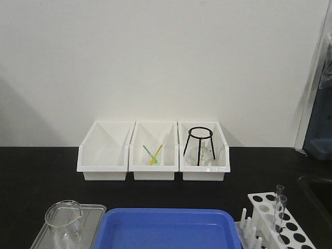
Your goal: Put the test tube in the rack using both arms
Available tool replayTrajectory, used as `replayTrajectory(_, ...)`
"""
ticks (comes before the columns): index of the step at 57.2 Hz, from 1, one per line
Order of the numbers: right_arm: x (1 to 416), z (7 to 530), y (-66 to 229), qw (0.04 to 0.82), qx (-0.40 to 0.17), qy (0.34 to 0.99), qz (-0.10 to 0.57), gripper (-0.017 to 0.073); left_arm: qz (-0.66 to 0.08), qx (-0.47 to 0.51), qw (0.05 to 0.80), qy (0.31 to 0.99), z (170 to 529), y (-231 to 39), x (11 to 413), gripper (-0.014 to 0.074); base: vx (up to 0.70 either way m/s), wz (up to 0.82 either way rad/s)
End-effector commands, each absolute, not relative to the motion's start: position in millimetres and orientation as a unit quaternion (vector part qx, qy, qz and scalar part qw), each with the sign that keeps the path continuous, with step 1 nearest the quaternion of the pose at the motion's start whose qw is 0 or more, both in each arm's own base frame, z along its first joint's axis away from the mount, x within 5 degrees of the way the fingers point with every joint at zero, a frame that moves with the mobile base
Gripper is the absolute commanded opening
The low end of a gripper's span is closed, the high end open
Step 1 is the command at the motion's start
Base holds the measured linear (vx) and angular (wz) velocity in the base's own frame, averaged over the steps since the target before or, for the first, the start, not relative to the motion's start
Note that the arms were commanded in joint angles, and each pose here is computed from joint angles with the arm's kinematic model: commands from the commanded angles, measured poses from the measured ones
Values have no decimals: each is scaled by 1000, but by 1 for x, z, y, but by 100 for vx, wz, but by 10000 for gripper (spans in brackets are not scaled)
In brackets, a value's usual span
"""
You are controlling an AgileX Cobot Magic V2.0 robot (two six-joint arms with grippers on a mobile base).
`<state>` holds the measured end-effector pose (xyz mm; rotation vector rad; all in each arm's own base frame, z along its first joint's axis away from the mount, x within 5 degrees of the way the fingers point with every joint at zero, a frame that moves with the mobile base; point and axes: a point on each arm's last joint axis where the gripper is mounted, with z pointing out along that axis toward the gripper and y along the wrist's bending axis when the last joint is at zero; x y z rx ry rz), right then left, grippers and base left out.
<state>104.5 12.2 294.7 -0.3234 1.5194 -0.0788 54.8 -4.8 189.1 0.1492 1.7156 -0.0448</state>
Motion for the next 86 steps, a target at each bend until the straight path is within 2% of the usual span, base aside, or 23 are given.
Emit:
replayTrajectory(1, 104, 306, 12, 725, -144, 673, -34, -10, -36, 44, 700, 712, 203, -5, 54, -7, 0, 0)
replayTrajectory(77, 104, 306, 12, 725, -143, 673, -34, -10, -32, 43, 696, 716, 201, -5, 54, -7, 0, 0)
replayTrajectory(83, 104, 309, 12, 737, -116, 666, -8, -10, -31, 43, 696, 716, 201, -5, 54, -7, 0, 0)
replayTrajectory(86, 105, 310, 11, 742, -122, 659, -27, -10, -31, 43, 696, 716, 201, -5, 54, -7, 0, 0)
